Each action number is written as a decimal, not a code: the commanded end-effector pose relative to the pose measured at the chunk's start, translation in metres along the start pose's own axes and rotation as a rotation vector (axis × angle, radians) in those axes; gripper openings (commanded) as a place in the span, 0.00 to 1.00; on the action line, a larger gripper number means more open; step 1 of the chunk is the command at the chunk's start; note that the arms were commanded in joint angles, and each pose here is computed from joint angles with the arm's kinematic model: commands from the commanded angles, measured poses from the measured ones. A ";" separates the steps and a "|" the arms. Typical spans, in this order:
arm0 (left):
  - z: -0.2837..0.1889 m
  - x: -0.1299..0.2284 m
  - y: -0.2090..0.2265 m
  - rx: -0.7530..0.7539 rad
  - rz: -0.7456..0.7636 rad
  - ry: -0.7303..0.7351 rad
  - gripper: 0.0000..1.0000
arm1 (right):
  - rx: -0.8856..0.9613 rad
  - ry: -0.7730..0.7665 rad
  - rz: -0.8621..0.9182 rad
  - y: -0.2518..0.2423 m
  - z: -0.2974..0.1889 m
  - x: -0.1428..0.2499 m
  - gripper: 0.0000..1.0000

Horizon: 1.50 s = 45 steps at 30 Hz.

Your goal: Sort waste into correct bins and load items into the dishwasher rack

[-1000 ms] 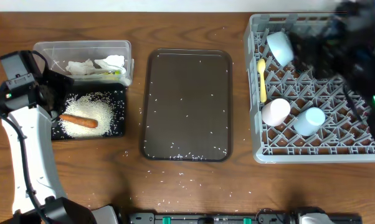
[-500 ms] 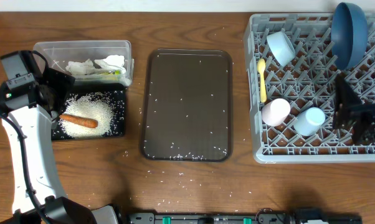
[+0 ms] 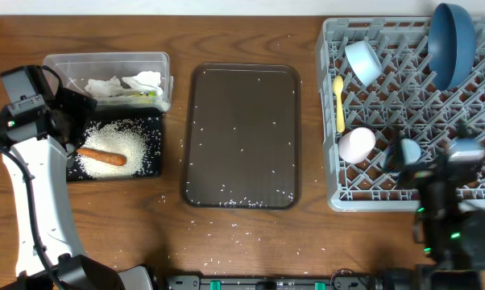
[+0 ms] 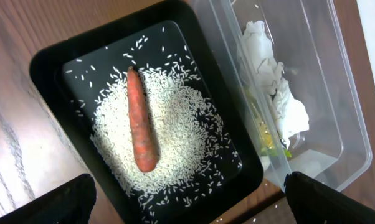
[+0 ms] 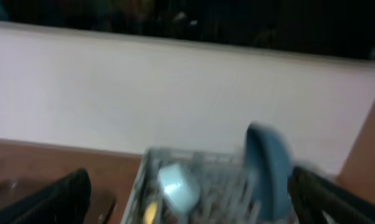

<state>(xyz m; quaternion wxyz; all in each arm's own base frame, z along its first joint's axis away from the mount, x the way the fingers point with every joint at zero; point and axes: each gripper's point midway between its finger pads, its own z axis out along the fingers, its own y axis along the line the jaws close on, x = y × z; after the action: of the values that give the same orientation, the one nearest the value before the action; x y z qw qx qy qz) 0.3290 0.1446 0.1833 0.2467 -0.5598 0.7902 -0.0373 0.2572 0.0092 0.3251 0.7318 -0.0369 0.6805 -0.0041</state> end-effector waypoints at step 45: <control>0.000 -0.003 0.001 -0.007 0.002 -0.008 1.00 | -0.108 0.142 0.193 0.033 -0.024 0.164 0.99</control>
<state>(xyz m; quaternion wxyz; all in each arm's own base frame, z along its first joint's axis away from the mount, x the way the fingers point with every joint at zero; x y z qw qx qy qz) 0.3289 0.1445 0.1833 0.2464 -0.5598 0.7902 -0.0375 0.2448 0.0284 0.1584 0.6767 -0.0107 0.7310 0.0876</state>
